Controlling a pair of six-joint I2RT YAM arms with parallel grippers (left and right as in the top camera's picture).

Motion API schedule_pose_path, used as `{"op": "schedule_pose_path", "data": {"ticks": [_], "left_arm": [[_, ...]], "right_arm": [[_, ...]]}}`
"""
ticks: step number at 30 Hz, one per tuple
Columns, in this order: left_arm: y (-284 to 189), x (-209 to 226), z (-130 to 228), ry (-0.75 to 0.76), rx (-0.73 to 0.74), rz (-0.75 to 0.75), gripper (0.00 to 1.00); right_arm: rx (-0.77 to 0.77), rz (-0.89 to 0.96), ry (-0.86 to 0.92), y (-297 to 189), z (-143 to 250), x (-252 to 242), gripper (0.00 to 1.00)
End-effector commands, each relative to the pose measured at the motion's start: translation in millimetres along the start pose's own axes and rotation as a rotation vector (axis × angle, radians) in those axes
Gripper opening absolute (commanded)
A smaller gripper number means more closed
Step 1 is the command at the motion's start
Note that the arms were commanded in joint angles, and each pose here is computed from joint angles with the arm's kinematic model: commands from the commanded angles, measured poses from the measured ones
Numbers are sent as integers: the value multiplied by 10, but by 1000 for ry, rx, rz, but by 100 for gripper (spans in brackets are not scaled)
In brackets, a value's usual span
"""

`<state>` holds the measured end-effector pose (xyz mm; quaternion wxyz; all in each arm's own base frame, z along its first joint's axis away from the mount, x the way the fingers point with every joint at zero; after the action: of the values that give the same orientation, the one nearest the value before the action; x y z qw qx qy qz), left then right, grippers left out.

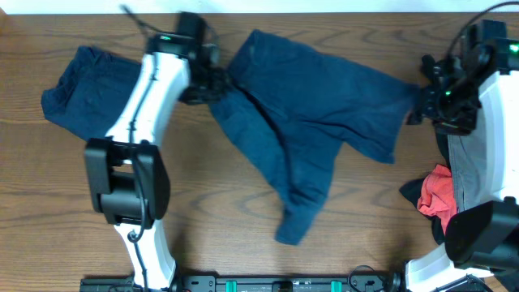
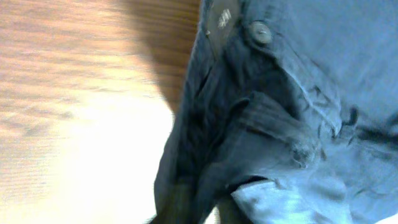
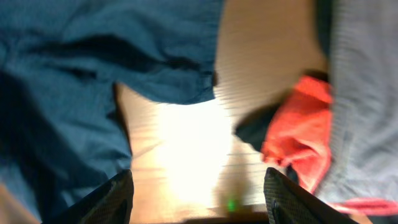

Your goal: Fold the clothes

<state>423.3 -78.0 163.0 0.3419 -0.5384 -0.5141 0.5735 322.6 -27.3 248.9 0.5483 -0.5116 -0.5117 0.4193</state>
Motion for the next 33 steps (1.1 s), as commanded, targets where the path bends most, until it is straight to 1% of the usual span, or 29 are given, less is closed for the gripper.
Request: {"op": "schedule_pose_path", "data": {"ticks": [1,2,3,5,8,10,12,16,19,22,24,28,30,33], "left_arm": [[-17,91,101,-79,62,-7,84],[-25,156,133,-91,78,-38,91],[-41,236,201,-107,112,-80,94],[-69,293,320,-131,179,-104,94],[-139,290,587,-161,330,-103,94],[-158,176,722,-104,403,-57,93],[-153,76,795,-57,424,-52,93],[-86,-176,883,56,417,-42,93],[-6,-392,900,132,375,-23,93],[56,-562,891,188,328,-3,93],[77,-608,880,208,307,-5,93],[80,-623,886,209,306,-4,93],[81,-623,888,209,306,-4,93],[100,-624,875,212,297,-4,93]], "right_arm": [[23,-123,-179,59,47,366,67],[35,-125,-199,90,71,433,68],[55,-126,-221,138,108,507,69],[89,-126,-245,228,172,595,69],[151,-141,-261,442,289,707,70],[181,-183,-266,610,355,771,70],[201,-241,-268,784,416,837,70],[238,-340,-273,1099,567,947,70],[265,-347,-256,1357,705,970,70],[250,-397,-273,1616,813,1049,70],[239,-411,-282,1733,863,1084,69],[209,-362,-254,1963,936,1080,69],[185,-381,-269,2034,955,1119,69],[145,-454,-314,2099,975,1247,64]]}}
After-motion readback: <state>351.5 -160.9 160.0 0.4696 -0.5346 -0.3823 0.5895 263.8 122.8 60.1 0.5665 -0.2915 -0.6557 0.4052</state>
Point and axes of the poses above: each gripper's point midway between its finger pads, its own y axis out along the fingers, its own x axis along the line the jaws close on, z = x × y, the point moved 6 cm from there along -y, back along the fingers, and after that the axes turned 6 degrees about -y, right-handed, at the moved point
